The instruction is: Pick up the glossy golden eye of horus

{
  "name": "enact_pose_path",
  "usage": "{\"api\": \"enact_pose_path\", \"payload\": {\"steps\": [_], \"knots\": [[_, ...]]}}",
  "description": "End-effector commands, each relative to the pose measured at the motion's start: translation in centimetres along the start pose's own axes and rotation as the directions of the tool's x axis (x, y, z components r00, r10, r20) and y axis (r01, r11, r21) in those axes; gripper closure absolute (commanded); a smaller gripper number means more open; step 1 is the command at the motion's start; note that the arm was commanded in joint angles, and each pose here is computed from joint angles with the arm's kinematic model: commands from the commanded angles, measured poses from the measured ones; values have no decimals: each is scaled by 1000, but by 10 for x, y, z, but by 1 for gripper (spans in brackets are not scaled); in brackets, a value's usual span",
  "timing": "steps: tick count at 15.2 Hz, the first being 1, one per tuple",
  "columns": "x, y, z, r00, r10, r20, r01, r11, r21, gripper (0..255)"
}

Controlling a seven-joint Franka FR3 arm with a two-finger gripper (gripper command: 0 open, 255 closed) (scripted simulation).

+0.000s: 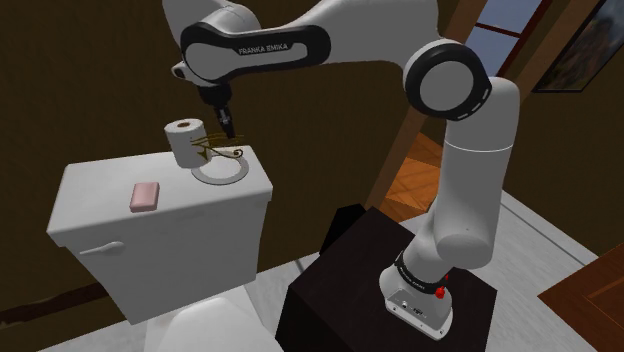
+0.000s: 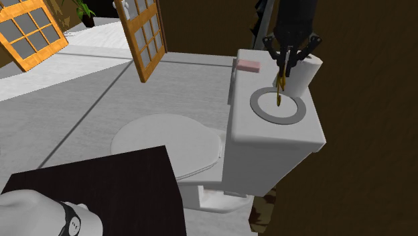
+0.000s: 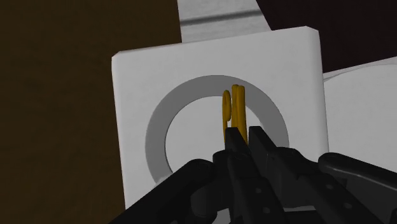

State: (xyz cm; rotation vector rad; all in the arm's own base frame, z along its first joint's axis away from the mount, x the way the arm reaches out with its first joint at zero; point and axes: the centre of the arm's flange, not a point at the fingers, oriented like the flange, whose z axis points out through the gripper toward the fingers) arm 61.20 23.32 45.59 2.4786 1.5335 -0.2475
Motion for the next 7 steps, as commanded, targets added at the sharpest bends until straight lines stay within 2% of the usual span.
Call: {"api": "enact_pose_path", "payload": {"steps": [1, 5, 7], "knots": [[-3, 1, -12, 1000, 0, 0, 0, 1000, 0, 255], [-8, 3, -32, 1000, 0, 0, 0, 1000, 0, 255], [-8, 3, -33, 1000, 0, 0, 0, 1000, 0, 255]]}}
